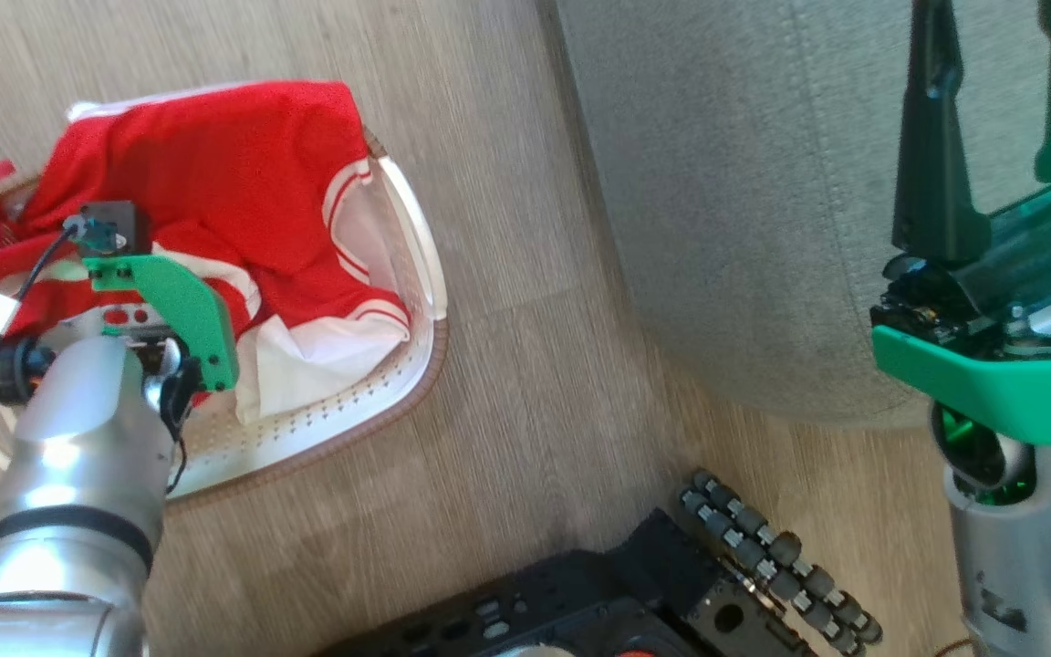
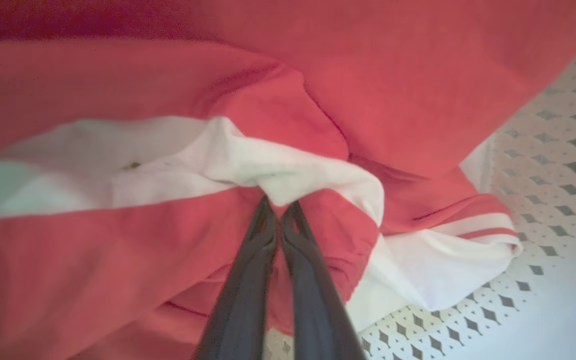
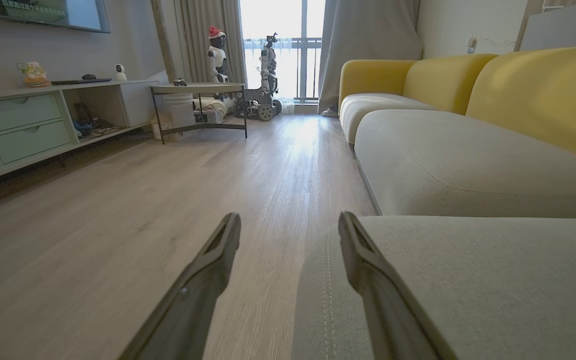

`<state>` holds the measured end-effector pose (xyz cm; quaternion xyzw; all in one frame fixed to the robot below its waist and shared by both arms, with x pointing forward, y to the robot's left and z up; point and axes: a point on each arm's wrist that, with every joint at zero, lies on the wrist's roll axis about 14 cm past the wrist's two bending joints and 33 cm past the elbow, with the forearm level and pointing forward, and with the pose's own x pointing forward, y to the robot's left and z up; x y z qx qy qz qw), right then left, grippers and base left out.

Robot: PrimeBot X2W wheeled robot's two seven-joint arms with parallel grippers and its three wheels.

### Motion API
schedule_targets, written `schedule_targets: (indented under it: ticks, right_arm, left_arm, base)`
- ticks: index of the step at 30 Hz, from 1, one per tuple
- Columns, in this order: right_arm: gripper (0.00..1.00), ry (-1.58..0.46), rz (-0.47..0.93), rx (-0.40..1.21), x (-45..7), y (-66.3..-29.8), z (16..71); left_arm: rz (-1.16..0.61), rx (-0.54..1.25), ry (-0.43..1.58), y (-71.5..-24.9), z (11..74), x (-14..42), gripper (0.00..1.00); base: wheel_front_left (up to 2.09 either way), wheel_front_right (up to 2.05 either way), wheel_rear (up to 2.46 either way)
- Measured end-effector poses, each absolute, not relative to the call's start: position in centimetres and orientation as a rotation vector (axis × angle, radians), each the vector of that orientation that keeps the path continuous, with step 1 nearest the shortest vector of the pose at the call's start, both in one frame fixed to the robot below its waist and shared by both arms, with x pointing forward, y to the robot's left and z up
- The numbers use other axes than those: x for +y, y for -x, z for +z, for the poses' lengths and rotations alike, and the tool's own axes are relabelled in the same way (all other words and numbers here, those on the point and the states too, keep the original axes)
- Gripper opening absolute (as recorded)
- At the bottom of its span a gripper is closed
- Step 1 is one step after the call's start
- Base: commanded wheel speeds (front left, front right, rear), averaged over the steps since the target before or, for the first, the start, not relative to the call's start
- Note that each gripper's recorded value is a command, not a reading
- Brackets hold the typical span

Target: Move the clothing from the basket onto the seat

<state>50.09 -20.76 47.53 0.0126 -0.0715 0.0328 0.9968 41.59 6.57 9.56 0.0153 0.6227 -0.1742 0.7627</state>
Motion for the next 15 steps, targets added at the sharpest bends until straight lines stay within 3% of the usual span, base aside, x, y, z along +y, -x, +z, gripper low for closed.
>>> schedule_targets:
  ticks: [15]
  right_arm:
    - [1.00, -0.038, 0.074, -0.237, -20.6, -46.8, 53.5]
  left_arm:
    - [-0.430, 1.022, 0.020, -42.7, 19.2, 5.0, 0.00]
  base:
    - [0.00, 0.00, 0.00]
